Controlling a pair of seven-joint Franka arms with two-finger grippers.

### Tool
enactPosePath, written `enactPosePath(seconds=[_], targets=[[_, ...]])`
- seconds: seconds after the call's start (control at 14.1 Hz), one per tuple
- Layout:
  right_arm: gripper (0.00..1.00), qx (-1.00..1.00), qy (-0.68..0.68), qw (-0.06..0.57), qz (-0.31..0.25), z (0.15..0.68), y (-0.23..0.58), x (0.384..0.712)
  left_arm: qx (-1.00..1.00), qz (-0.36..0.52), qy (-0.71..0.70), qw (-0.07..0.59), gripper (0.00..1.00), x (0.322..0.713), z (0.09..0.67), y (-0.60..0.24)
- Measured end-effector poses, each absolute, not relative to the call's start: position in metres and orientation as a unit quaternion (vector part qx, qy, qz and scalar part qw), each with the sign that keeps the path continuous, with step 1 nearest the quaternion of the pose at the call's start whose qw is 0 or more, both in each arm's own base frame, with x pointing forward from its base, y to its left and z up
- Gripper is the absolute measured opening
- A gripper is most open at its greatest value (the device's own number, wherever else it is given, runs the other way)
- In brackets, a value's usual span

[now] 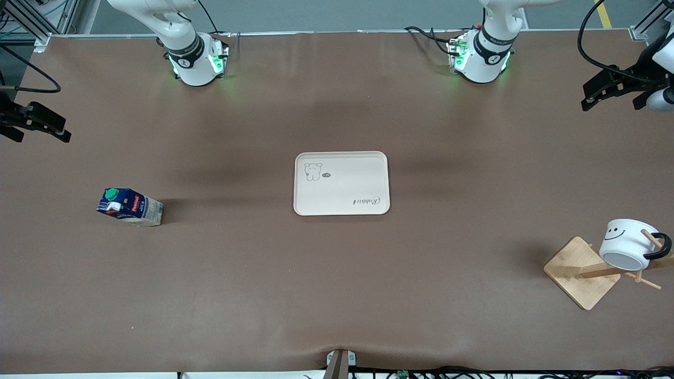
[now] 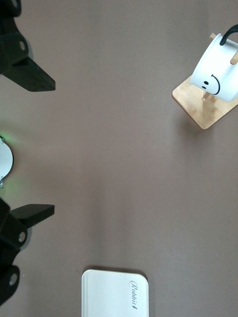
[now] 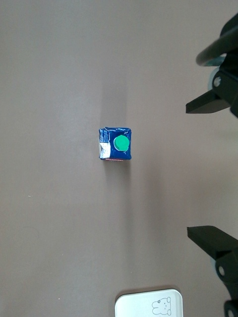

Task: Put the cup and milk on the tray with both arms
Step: 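Move the left gripper toward the white mug on the wooden stand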

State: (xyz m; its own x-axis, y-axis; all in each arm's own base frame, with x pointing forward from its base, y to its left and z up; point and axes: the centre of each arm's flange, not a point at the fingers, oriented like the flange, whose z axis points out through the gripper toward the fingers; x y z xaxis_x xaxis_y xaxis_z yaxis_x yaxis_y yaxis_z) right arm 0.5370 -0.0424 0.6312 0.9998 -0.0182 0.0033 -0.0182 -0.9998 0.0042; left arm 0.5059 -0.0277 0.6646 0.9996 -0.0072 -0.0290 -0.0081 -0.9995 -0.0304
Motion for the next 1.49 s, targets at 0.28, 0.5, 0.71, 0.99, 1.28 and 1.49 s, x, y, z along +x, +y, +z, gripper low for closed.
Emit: enactPosePath(seconds=[0.28, 0.5, 0.71, 0.99, 1.28, 1.49], targets=[[1.0, 1.0, -0.009, 0.002, 0.002, 0.631, -0.042, 0.537, -1.0, 0.015, 0.006, 0.014, 1.0, 0.515, 0.662, -0.03], [1.0, 1.0, -0.009, 0.002, 0.002, 0.631, -0.042, 0.537, -1.0, 0.013, 0.008, 0.012, 1.0, 0.528, 0.661, -0.03], [1.0, 1.0, -0.009, 0.002, 0.001, 0.631, -0.042, 0.537, -1.0, 0.021, 0.006, 0.011, 1.0, 0.537, 0.652, -0.028], [1.0, 1.0, -0.009, 0.002, -0.002, 0.627, -0.043, 0.539, -1.0, 0.018, 0.003, 0.01, 1.0, 0.542, 0.649, -0.024], [1.0, 1.0, -0.01, 0.002, -0.005, 0.623, -0.043, 0.542, -0.999, -0.005, -0.031, 0.009, 1.0, 0.555, 0.632, 0.016], [1.0, 1.0, -0.01, 0.002, -0.008, 0.62, -0.044, 0.543, -0.998, -0.022, -0.051, -0.023, 1.0, 0.562, 0.606, 0.051]])
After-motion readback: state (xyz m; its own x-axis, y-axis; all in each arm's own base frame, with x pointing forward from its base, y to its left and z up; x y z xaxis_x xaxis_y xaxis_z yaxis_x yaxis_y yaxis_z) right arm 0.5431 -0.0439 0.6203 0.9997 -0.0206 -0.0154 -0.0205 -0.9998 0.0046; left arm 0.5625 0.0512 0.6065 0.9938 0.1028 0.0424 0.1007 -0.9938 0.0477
